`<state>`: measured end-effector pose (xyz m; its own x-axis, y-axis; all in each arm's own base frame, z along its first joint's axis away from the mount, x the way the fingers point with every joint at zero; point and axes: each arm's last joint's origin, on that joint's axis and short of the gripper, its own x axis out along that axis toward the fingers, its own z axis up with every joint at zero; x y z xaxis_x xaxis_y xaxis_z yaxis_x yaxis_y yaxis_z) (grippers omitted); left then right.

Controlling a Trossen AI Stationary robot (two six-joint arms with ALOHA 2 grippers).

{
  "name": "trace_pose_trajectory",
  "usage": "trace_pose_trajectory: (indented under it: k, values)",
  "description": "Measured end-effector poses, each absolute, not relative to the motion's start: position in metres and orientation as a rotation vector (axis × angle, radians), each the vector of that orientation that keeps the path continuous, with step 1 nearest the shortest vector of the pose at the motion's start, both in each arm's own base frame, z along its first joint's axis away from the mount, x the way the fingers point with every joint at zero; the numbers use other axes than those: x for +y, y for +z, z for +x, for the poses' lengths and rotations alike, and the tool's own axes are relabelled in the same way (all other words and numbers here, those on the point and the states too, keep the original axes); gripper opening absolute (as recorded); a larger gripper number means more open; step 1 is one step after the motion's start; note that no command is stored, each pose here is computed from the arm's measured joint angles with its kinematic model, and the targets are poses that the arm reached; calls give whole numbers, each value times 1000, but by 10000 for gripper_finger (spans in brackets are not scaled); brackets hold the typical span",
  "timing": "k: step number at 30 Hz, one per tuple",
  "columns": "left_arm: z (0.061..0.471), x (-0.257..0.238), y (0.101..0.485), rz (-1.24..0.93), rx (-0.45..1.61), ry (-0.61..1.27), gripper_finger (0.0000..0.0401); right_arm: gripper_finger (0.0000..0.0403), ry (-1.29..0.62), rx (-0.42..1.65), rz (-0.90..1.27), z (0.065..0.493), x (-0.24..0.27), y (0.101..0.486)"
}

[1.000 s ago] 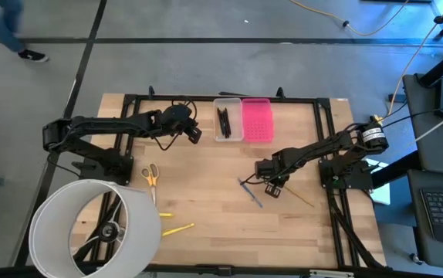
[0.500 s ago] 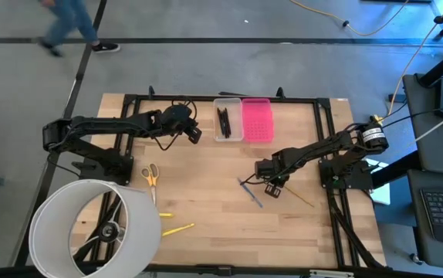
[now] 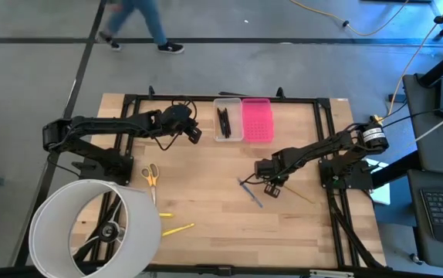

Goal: Pick & place school supplies into a supply box
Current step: Put the yellow pencil into the transparent supply box

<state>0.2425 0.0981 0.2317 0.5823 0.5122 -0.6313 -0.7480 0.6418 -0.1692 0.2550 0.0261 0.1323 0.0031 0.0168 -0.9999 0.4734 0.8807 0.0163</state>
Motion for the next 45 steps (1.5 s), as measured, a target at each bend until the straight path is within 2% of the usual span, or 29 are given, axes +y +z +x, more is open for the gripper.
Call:
trace_pose_trajectory:
  k: [7, 14, 23, 45]
  values:
    - [243, 98, 232, -449, 577, 765, 58, 33, -388, 1526, 392, 256, 26, 132]
    - [243, 98, 232, -449, 577, 765, 56, 26, -389, 1526, 390, 256, 26, 132]
    - [243, 98, 232, -449, 577, 765, 56, 83, -415, 1520, 405, 256, 25, 132]
    - [243, 98, 232, -449, 576, 765, 58, 84, -428, 1495, 388, 257, 25, 132]
